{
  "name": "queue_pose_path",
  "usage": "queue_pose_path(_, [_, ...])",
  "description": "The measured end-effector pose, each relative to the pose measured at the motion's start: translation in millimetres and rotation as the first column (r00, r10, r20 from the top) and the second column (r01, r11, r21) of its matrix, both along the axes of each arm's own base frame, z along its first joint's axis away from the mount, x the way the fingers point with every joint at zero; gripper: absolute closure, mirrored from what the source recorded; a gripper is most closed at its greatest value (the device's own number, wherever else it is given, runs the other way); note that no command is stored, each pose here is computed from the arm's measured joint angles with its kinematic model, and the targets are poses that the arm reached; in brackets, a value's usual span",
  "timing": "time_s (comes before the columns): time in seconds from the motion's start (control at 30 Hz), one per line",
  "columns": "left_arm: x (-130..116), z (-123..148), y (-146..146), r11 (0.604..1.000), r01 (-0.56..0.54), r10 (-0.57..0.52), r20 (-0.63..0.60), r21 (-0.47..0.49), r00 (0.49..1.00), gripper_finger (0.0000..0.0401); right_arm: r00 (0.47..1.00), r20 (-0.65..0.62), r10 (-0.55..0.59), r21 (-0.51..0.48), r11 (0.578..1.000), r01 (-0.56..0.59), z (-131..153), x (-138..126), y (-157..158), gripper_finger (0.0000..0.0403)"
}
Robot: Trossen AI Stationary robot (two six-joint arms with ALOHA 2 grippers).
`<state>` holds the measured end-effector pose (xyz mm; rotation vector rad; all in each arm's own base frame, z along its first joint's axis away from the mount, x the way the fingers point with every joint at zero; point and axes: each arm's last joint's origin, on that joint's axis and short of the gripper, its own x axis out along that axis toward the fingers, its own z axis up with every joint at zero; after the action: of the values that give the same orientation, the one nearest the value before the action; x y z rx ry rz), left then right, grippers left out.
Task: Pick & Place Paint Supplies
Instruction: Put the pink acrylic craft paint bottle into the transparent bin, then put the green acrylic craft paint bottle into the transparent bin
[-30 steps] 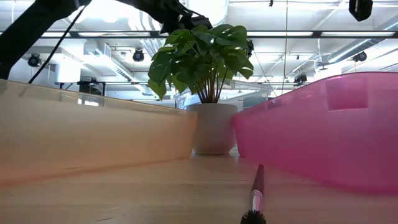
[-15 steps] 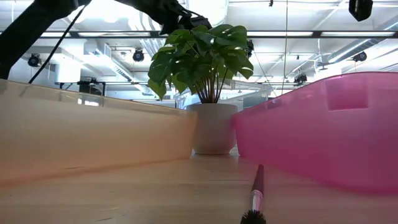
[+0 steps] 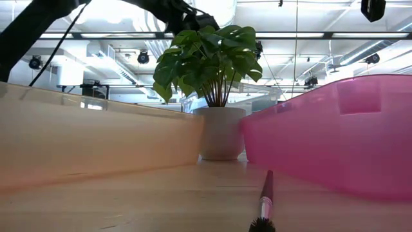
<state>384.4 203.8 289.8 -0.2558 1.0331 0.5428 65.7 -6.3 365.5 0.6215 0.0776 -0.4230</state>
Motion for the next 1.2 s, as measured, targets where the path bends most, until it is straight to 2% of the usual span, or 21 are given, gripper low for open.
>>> queue_pose_path(0.13, [-7.6, 25.9, -4.7, 1.0, -0.003, 0.002, 0.068, 0.017, 0.998, 0.0114, 1.0, 0.0, 0.0, 0.0, 1.0, 0.0, 0.0, 0.0, 0.0, 0.0394])
queue_pose_path(0.27, [-26.9, 59.1, -18.3, 0.997, 0.072, -0.07, 0.136, -0.012, 0.988, 0.0113, 1.0, 0.001, 0.0, 0.001, 1.0, 0.0, 0.0, 0.0, 0.0, 0.0394])
queue_pose_path(0.33, [-44.8, 70.6, -30.8, 0.992, 0.113, -0.107, 0.094, -0.056, 0.99, 0.0113, 1.0, 0.003, -0.001, 0.006, 1.0, 0.001, 0.0, 0.0, 0.0, 0.0394])
queue_pose_path(0.43, [-76.1, 78.2, -54.5, 0.982, 0.115, -0.122, -0.042, -0.147, 0.992, 0.0113, 1.0, 0.004, 0.002, 0.009, 1.0, -0.002, 0.0, 0.2, 0.1, 0.0394])
queue_pose_path(0.6, [-124.6, 78.3, -99.3, 0.964, -0.011, -0.024, -0.128, -0.264, 0.992, 0.0112, 1.0, 0.009, 0.014, 0.012, 1.0, -0.014, 2.1, -0.7, 0.3, 0.0394])
queue_pose_path(0.73, [-159.6, 60.2, -136.8, 0.94, -0.115, 0.068, -0.152, -0.321, 0.986, 0.0112, 0.999, 0.019, 0.033, 0.014, 0.999, -0.033, 5.3, -2.0, 0.7, 0.0394])
queue_pose_path(0.93, [-187.0, 12.5, -183.7, 0.925, -0.123, 0.077, -0.141, -0.36, 0.987, 0.0112, 0.998, 0.026, 0.056, 0.008, 0.998, -0.056, 8.7, -3.7, 1.1, 0.0394])
queue_pose_path(1.07, [-203.6, -22.5, -204.4, 0.915, -0.155, 0.073, -0.226, -0.372, 0.971, 0.0112, 0.997, 0.034, 0.072, 0.011, 0.997, -0.072, 10.7, -4.7, 1.4, 0.0394])
queue_pose_path(1.2, [-217.9, -50.1, -211.7, 0.893, -0.251, 0.138, -0.305, -0.373, 0.942, 0.0112, 0.997, 0.034, 0.076, 0.013, 0.997, -0.076, 10.8, -4.7, 1.5, 0.0394])
